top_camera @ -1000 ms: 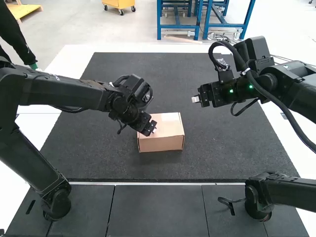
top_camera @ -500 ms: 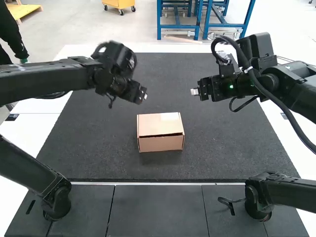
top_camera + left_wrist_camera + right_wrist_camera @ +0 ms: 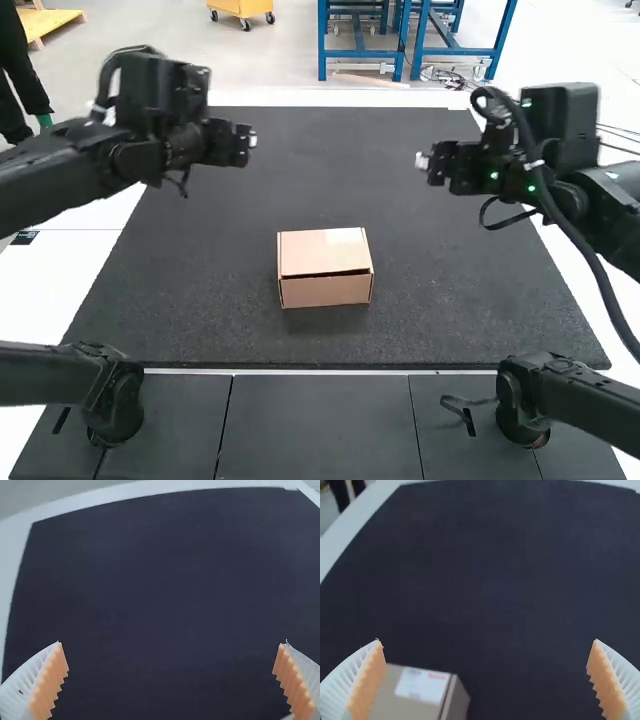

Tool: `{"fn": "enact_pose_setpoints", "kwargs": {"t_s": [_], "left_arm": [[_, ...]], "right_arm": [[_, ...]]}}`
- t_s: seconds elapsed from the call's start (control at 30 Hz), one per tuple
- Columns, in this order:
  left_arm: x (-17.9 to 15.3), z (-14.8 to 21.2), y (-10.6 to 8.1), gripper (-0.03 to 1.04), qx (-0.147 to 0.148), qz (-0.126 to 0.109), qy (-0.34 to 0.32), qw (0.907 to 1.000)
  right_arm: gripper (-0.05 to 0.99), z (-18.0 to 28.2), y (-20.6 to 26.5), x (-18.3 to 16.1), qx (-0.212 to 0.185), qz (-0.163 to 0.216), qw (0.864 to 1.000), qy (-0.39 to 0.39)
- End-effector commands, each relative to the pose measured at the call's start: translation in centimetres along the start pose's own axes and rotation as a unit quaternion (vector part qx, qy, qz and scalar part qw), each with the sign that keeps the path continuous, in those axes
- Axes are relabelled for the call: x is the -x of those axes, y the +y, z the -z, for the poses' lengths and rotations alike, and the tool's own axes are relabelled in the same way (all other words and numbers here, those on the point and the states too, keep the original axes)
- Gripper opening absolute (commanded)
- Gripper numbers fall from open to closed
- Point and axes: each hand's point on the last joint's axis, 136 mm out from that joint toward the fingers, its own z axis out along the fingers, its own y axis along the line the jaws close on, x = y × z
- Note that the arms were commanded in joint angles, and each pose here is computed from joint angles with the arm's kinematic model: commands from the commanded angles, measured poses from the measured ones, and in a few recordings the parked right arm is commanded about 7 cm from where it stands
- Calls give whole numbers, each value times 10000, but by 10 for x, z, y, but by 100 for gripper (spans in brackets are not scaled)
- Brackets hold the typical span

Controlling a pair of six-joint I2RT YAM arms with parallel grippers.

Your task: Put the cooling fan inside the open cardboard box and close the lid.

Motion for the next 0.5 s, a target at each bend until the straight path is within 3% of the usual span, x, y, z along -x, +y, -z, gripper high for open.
{"fn": "enact_pose_setpoints", "kwargs": {"t_s": [0.0, 0.07, 0.13, 0.23, 0.3, 0.47], "left_arm": [[16, 25, 30, 97, 346, 177, -594, 9975], [24, 39, 43, 97, 467, 205, -1034, 9933], [33, 56, 52, 97, 588, 56, -1493, 9870], [34, 74, 61, 97, 707, -57, -1826, 9806], [26, 78, 62, 97, 713, -43, -1848, 9802], [13, 85, 69, 97, 861, 80, -2138, 9731]], "right_arm": [[92, 12, -14, 17, -249, -259, 9986, -398], [92, 14, -21, 18, -336, -299, 9978, -485], [92, 19, -24, 21, -345, -289, 9969, -642], [92, 28, -10, 22, 87, -358, 9965, -757], [92, 30, -11, 19, 112, -435, 9950, -892], [92, 38, -30, 4, -317, -653, 9874, -1403]]}}
